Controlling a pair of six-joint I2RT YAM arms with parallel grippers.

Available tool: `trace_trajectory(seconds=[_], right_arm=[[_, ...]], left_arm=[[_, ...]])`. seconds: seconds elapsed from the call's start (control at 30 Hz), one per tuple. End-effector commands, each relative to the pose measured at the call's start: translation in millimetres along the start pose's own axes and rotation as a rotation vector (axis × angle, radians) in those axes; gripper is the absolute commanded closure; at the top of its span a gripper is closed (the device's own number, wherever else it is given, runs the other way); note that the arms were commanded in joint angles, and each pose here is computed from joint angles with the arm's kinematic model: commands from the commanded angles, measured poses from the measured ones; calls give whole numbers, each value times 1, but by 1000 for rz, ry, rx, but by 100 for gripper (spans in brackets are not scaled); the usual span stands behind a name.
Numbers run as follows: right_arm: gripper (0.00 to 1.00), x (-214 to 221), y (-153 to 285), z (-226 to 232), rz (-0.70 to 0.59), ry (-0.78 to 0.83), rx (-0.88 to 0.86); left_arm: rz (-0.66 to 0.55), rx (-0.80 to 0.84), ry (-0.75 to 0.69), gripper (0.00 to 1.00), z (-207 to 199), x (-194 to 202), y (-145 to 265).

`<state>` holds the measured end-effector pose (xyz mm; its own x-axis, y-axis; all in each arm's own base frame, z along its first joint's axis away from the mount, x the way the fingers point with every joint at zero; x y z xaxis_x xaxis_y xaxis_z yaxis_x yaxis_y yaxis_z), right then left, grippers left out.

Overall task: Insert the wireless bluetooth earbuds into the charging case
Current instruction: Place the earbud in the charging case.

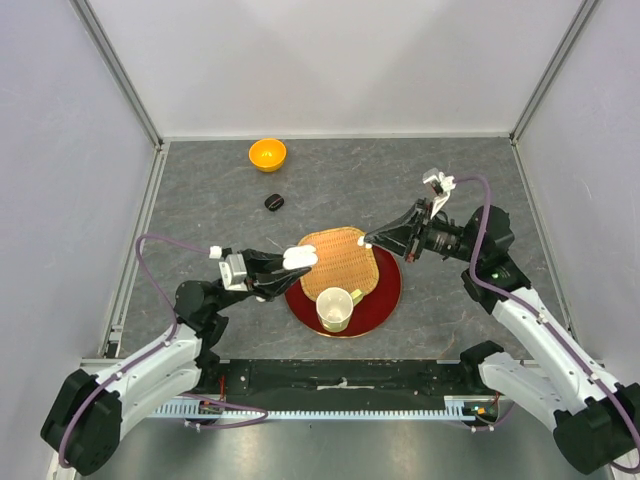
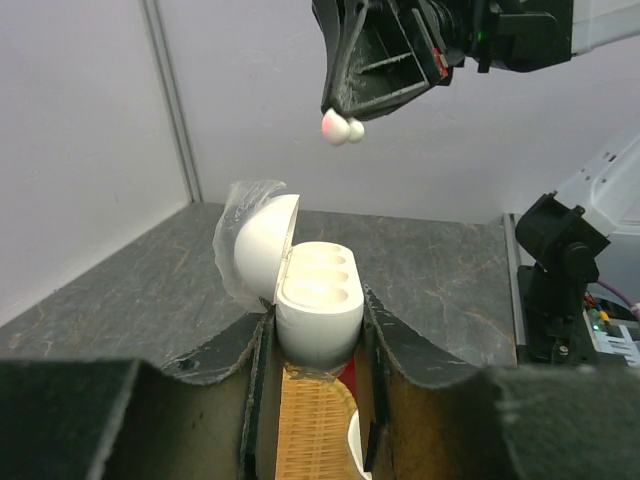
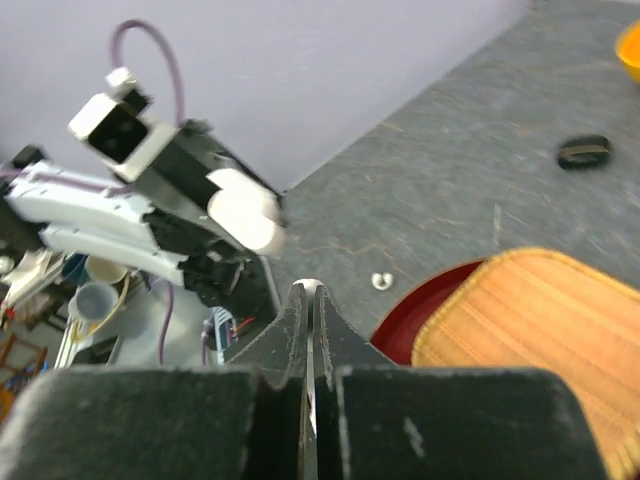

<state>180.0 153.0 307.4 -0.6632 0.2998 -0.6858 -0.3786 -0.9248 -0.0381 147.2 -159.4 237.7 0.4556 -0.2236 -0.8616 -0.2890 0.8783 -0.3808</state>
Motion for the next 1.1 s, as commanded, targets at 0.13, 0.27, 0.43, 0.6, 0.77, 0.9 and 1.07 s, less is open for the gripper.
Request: trace_trajectory(seconds=[0.13, 0.27, 0.43, 0.6, 0.77, 0.9, 1.07], right_arm=[[100, -11, -26, 59, 97, 267, -295], [100, -4, -38, 66, 165, 347, -323], [100, -2, -50, 72, 196, 409, -323], [100, -1, -56, 70, 199, 448, -308], [100, 2, -61, 67, 216, 465, -302], [100, 7, -65, 64, 232, 475, -288], [100, 11, -69, 61, 235, 498, -280]], left_arm=[[-126, 128, -12, 98, 3, -30, -19], [-149, 181, 28, 98, 2, -35, -25], [-183, 213, 60, 98, 2, -39, -30], [-200, 237, 100, 98, 1, -38, -33], [-212, 247, 119, 98, 1, -39, -35], [-220, 247, 117, 98, 2, -43, -35], [-234, 250, 111, 98, 1, -48, -35]])
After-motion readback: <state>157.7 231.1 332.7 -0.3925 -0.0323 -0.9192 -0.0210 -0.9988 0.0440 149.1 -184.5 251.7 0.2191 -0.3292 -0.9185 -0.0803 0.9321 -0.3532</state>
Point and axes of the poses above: each gripper's point midway between its finger pads, its own y axis back along the fingers, its own z axis along the line the jaws close on, x = y × z, the point moved 9 cm from there along y, back along the fingers, and after that the axes turned 15 degrees about -y, right-handed, at the moved point
